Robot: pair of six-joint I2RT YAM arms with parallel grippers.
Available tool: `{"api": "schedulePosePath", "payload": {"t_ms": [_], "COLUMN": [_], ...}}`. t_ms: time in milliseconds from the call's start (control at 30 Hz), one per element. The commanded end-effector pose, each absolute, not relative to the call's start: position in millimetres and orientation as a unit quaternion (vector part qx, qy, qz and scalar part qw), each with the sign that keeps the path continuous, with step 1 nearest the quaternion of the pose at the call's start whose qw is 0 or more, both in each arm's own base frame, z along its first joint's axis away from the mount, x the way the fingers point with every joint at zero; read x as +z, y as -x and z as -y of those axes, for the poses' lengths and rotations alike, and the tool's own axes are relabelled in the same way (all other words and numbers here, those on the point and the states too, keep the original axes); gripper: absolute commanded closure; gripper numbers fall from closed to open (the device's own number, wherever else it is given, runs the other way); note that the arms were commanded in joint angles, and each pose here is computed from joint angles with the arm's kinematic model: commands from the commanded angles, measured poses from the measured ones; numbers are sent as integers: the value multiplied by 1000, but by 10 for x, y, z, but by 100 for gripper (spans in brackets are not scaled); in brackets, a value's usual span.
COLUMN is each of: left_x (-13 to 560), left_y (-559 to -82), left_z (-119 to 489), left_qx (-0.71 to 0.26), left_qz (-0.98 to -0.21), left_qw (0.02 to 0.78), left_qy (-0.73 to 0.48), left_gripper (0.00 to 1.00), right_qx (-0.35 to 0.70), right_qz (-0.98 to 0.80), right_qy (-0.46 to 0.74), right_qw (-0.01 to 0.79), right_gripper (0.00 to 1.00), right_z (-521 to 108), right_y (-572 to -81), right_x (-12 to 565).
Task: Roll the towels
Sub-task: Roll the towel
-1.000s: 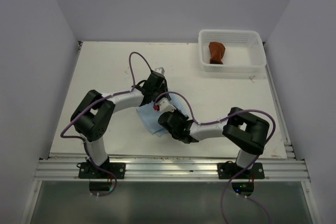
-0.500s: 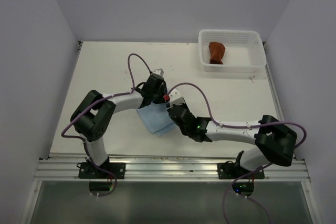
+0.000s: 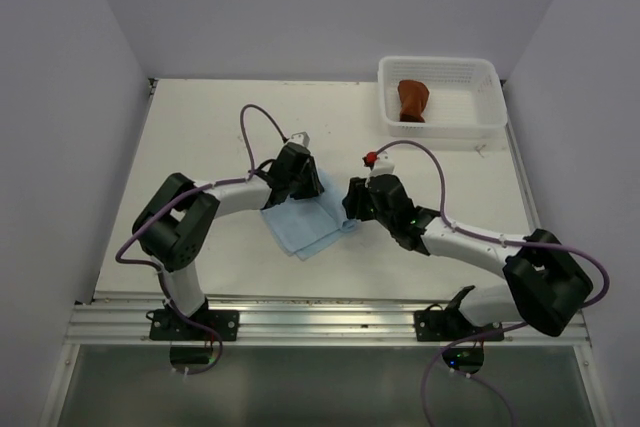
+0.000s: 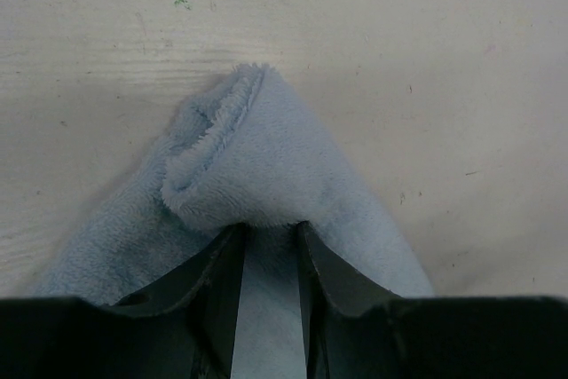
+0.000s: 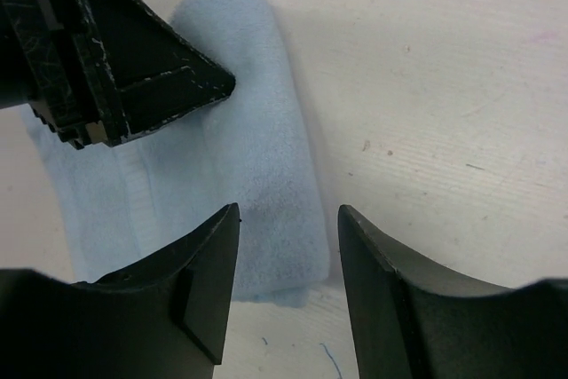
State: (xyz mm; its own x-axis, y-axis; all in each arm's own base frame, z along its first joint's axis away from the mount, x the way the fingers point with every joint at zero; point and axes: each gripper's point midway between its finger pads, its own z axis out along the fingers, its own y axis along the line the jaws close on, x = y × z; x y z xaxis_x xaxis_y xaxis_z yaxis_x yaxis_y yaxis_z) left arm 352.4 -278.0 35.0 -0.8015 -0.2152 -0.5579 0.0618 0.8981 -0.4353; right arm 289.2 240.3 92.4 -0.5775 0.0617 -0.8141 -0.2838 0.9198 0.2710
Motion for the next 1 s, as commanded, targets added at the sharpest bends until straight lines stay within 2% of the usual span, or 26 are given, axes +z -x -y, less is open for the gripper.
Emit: {"api": "schedulePosePath", "payload": {"t_ms": [0,67,367,633,700,733,800,833,967], "left_x": [144,140,168,115,119,128,147,156,262], "left_y": [-3401,-3390,-3379,-3323,-3329,-3331,-3336,-3349,-3417], "left_z": [2548,2548,2509,2460,2465,2470,2477,2483,2521], "left_qx": [-180,-181,-181,-178,-179,-181,-182,-183,-190], "left_qz": [-938,-938,-938,-940,-939,-938,-938,-937,-935], "left_qw": [291,289,291,286,287,287,288,290,292], "left_qy": [54,54,57,60,62,62,62,62,64], "left_gripper": [67,67,67,67,67,67,67,67,67], "right_qx": [289,297,296,300,311,314,321,321,302], "right_qz": [-861,-862,-885,-893,-892,-891,-887,-887,-885], "right_qy": [48,39,9,42,51,52,60,62,74], "right_qw": [416,409,359,332,325,324,325,327,348], "right_gripper": [46,43,43,44,49,57,67,78,100], "right_z": [-2682,-2682,-2550,-2588,-2625,-2633,-2648,-2646,-2560], "right_y": [-2790,-2803,-2876,-2820,-2785,-2779,-2756,-2755,-2773], "right_x": [1002,974,521,315,280,275,289,299,341]}}
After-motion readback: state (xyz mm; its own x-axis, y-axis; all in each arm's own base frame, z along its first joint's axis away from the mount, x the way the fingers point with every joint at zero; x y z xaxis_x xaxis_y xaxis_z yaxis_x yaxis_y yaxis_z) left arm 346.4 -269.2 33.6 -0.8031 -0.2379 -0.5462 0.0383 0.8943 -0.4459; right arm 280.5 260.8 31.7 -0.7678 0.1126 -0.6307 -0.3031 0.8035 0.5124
